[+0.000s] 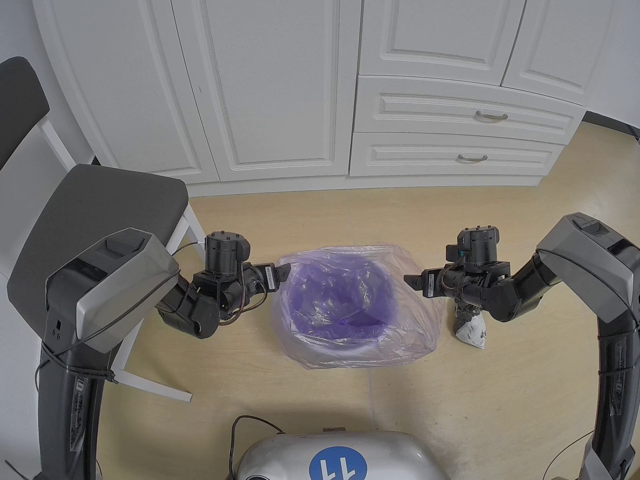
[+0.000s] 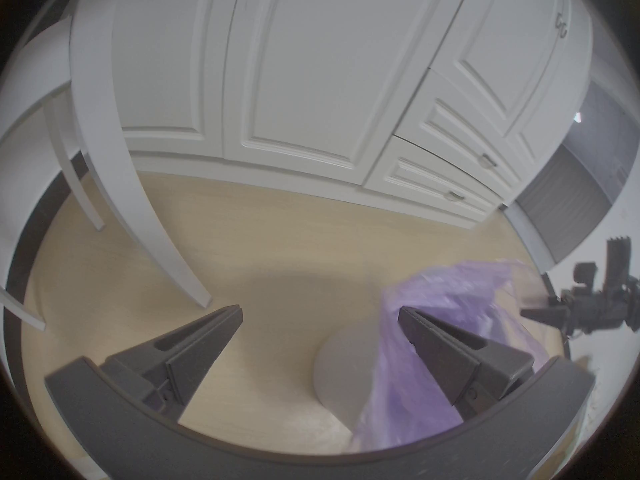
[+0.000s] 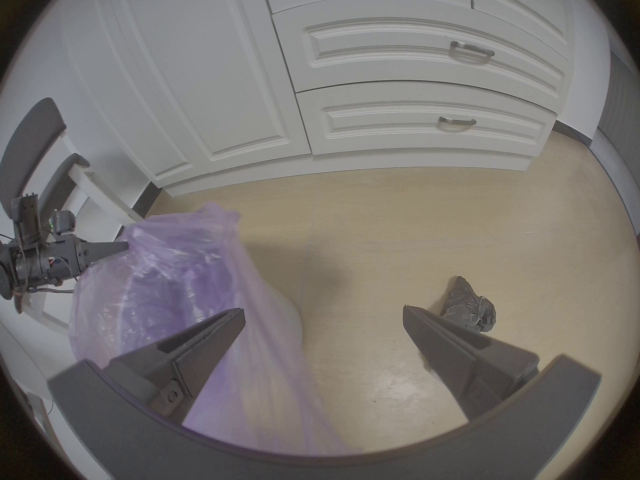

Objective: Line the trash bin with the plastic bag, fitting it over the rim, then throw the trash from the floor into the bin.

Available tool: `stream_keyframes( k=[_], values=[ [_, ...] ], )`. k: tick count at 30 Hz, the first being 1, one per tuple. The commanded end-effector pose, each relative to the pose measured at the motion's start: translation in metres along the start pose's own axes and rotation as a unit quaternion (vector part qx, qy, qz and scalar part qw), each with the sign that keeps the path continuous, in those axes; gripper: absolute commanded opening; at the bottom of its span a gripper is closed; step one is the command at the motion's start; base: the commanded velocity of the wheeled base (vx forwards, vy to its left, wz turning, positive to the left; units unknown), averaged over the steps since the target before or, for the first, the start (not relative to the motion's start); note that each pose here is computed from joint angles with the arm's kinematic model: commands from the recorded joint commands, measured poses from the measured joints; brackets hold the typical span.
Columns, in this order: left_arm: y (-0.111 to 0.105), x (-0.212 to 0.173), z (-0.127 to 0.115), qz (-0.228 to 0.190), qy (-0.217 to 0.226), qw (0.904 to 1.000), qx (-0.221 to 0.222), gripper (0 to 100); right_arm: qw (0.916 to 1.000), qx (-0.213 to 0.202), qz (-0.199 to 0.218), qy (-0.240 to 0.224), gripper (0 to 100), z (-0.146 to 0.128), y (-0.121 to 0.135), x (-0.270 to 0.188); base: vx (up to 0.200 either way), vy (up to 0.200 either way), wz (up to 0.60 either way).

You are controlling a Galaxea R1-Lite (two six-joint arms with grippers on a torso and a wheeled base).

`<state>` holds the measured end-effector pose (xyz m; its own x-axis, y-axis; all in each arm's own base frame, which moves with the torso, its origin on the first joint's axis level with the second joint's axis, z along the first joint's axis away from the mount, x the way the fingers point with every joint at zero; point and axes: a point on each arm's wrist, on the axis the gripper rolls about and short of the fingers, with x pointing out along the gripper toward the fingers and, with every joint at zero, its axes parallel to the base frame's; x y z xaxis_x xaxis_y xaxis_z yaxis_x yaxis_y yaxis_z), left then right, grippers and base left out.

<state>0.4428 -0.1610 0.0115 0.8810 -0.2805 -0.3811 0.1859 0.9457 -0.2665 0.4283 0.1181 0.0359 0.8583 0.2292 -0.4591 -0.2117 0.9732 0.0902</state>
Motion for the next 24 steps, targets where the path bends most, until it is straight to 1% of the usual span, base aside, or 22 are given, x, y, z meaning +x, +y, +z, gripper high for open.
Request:
stream_keyframes(
  k=[1,3,4,5,7,9,10,11,14,16,24],
  values=[
    [0.005,0.027,0.007,0.070,-0.018,0.9972,-0.017,100,0.9996,0.014,-0.024,0.004,100,-0.017,-0.010,0.033,0.000,0.000,0.00],
    [0.008,0.032,0.010,0.083,-0.024,0.9957,-0.033,100,0.9993,0.029,-0.024,-0.003,100,-0.019,-0.010,0.041,0.000,0.000,0.00],
    [0.008,0.033,0.010,0.084,-0.025,0.9956,-0.034,100,0.9992,0.031,-0.024,-0.002,100,-0.019,-0.010,0.042,0.000,0.000,0.00],
    [0.013,0.036,0.010,0.090,-0.025,0.9949,-0.038,100,0.9982,0.053,-0.022,-0.016,100,-0.020,-0.008,0.051,0.000,0.000,0.00],
    [0.016,0.039,0.013,0.093,-0.030,0.9943,-0.042,100,0.9962,0.075,-0.022,-0.037,100,-0.018,-0.006,0.060,0.000,0.000,0.00],
    [0.020,0.040,0.014,0.095,-0.034,0.9937,-0.048,100,0.9935,0.094,-0.023,-0.060,100,-0.015,-0.006,0.067,0.000,0.000,0.00],
    [0.020,0.040,0.014,0.095,-0.035,0.9937,-0.049,100,0.9931,0.096,-0.023,-0.062,100,-0.014,-0.006,0.068,0.000,0.000,0.00],
    [0.021,0.041,0.015,0.096,-0.037,0.9932,-0.056,100,0.9907,0.112,-0.022,-0.074,100,-0.013,-0.006,0.072,0.000,0.000,0.00],
    [0.020,0.043,0.017,0.093,-0.043,0.9926,-0.065,100,0.9858,0.141,-0.015,-0.090,100,-0.011,-0.005,0.079,0.000,0.000,0.00],
    [0.021,0.044,0.015,0.094,-0.041,0.9926,-0.064,100,0.9842,0.150,-0.013,-0.093,100,-0.011,-0.005,0.081,0.000,0.000,0.00],
    [0.032,0.055,-0.006,0.110,-0.016,0.9923,-0.055,100,0.9870,0.143,-0.022,-0.070,100,-0.029,-0.005,0.092,0.000,0.000,0.00]
  ],
)
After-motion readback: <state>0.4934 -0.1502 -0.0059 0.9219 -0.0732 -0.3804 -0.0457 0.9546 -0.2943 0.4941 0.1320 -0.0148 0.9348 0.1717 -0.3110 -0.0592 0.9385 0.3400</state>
